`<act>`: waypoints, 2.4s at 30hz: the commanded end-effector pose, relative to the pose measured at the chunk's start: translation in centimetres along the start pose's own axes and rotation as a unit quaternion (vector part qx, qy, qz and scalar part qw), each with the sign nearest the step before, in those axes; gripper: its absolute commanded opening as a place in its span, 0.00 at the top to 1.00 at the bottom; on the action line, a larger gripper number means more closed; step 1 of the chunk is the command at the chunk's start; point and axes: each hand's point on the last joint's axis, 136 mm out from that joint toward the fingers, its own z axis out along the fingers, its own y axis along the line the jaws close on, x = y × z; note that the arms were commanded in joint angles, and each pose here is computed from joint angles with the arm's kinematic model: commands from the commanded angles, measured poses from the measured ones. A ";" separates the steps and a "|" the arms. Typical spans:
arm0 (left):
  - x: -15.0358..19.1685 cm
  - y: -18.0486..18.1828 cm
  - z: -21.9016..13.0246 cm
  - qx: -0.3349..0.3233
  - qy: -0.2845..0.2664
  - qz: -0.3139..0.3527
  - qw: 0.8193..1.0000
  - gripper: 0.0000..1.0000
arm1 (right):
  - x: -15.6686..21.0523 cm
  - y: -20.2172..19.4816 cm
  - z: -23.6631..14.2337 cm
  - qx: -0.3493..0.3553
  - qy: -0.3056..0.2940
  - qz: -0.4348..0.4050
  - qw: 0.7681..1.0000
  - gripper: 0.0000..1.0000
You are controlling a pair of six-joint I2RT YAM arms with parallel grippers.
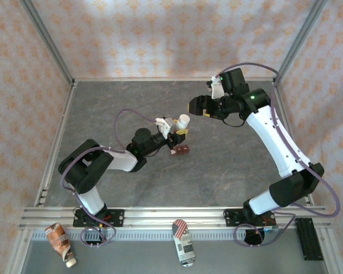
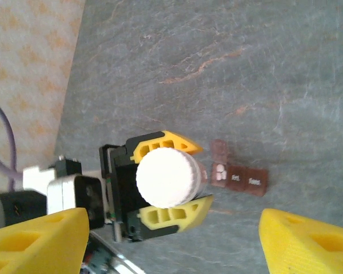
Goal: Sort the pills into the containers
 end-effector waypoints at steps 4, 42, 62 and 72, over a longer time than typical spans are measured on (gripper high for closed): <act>-3.8 -2.4 0.0 0.088 -0.048 -0.022 0.995 1.00 | 1.0 1.8 0.0 0.005 0.037 -0.136 0.990 0.22; -4.2 -2.8 0.0 0.107 -0.047 -0.031 0.993 1.00 | 3.5 -0.8 5.2 0.041 0.111 -0.115 0.986 0.54; -5.3 0.5 0.0 -0.085 -0.075 0.054 0.992 1.00 | 4.5 -2.3 10.6 0.115 0.030 0.075 0.990 0.63; -4.4 1.6 0.8 -0.141 -0.070 0.046 0.986 1.00 | 2.2 -1.3 9.8 0.108 -0.019 0.096 0.989 0.58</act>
